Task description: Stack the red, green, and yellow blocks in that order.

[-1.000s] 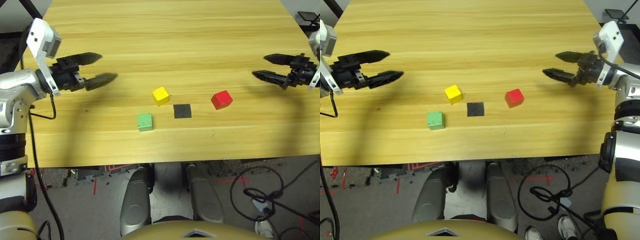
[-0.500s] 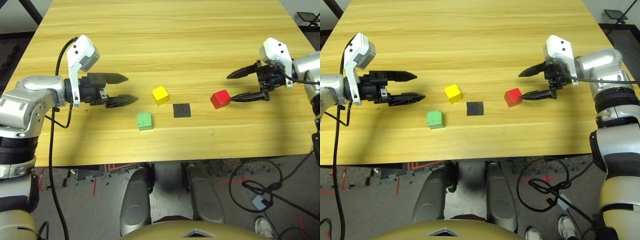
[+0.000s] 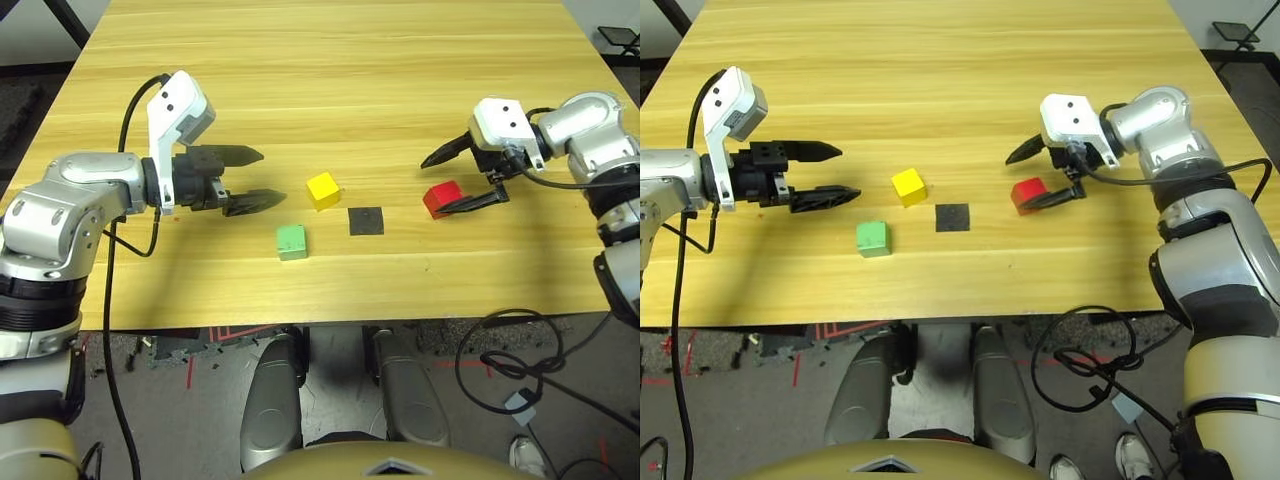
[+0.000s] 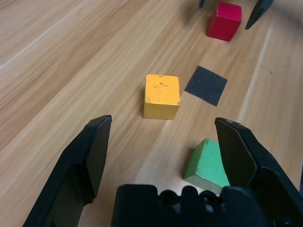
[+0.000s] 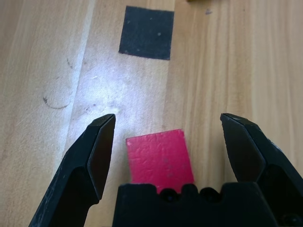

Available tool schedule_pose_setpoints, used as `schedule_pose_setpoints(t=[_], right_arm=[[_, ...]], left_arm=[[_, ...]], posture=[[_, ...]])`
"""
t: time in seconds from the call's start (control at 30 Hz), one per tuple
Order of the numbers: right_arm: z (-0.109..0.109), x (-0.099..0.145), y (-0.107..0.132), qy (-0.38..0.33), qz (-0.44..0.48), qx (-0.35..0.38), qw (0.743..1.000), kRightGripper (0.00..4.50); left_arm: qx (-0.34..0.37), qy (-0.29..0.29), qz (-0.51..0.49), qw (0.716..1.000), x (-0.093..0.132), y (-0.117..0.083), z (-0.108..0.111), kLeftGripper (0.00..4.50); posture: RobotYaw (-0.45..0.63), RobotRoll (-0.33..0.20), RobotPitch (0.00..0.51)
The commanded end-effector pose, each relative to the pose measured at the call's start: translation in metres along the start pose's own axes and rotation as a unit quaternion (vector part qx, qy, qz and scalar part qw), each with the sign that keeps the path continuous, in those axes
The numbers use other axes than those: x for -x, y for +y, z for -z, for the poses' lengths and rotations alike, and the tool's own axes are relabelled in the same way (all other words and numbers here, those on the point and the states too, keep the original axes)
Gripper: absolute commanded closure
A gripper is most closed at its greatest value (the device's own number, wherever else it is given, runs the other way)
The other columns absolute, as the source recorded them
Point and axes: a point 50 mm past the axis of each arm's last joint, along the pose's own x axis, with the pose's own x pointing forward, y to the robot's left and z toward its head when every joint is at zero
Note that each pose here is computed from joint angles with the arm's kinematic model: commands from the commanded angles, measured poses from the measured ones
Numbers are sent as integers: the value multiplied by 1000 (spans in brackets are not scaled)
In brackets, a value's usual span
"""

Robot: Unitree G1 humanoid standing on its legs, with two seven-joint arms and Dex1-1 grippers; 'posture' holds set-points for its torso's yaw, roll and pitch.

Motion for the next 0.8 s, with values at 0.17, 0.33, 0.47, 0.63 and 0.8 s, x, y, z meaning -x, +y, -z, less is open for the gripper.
schedule_pose_setpoints(t=[0.17,0.33,0.47,0.63,0.8], right_arm=[[8,8,3,44,-7,4,999,0],[11,7,4,55,-9,4,998,0],[11,2,2,49,-8,4,999,0],[9,-5,0,29,-1,2,1000,177],[10,-8,1,41,-9,10,999,1597]], left_arm=[[2,1,0,1000,-3,-6,1,43],[6,-1,-3,1000,-4,-6,1,43],[7,-3,-7,1000,-5,-5,0,43],[10,-4,-9,1000,-5,-5,-1,12],[12,-3,-14,1000,-4,-5,-2,0]], posture=[[228,-31,221],[227,-31,224],[227,-29,225],[235,-24,228],[240,-21,232]])
